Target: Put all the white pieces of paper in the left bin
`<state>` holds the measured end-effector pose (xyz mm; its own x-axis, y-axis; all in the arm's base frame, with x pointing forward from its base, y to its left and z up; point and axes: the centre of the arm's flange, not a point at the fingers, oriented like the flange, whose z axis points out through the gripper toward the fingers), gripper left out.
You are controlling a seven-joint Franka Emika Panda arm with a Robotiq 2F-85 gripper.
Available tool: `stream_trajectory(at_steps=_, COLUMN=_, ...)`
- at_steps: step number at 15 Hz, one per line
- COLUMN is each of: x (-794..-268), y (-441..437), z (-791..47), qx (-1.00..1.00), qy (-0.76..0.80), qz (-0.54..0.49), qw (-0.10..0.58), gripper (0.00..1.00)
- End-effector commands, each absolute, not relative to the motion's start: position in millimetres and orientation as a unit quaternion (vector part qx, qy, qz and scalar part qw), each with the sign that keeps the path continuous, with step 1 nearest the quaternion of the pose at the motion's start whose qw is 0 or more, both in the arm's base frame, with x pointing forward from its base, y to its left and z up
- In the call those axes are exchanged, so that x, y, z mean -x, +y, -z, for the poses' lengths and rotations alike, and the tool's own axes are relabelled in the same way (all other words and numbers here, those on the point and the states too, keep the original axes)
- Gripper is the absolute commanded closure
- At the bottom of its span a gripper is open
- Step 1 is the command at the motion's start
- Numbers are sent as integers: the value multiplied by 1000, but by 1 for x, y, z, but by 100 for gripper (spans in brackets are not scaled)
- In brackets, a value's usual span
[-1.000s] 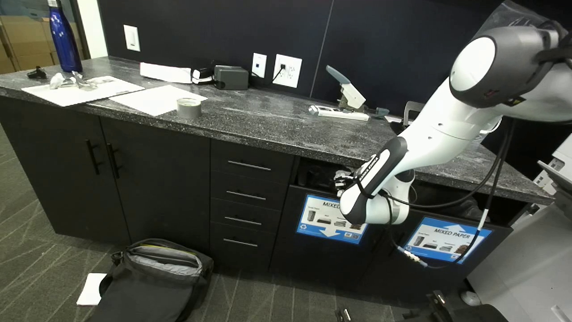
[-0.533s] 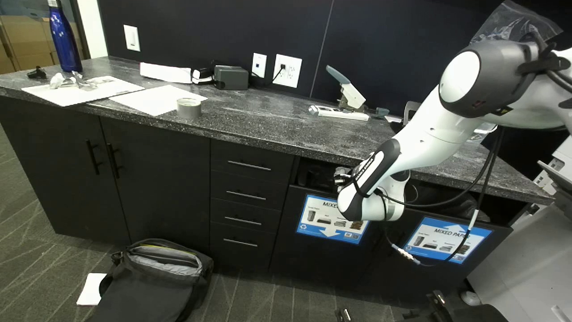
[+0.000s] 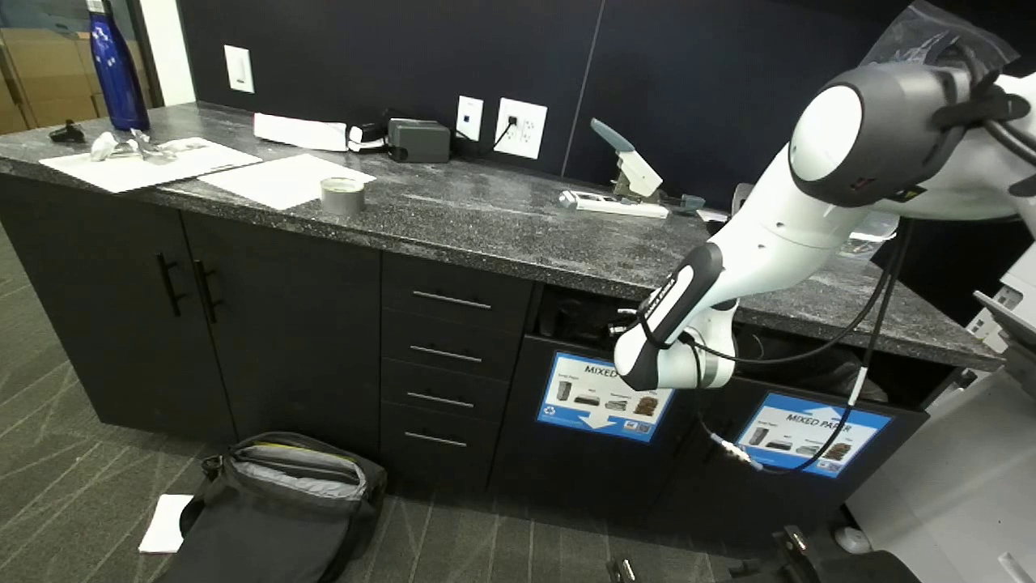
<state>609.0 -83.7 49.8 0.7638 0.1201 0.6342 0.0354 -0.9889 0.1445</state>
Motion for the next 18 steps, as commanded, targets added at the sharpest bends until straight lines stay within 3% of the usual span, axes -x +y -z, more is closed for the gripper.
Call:
stream_trajectory(at_steps=1, x=-609, y=-90, z=-98, qx=-965, qy=48, qz=-247, qw=75, gripper=0)
stream_trajectory(at_steps=13, x=-544, y=-109, z=-260, qx=-990, qy=104, qz=96, qw=9, gripper=0)
stream_trajectory(at_steps=18, x=-494, y=-135, z=-330, qx=-971, qy=147, qz=184, qw=-37, gripper=0)
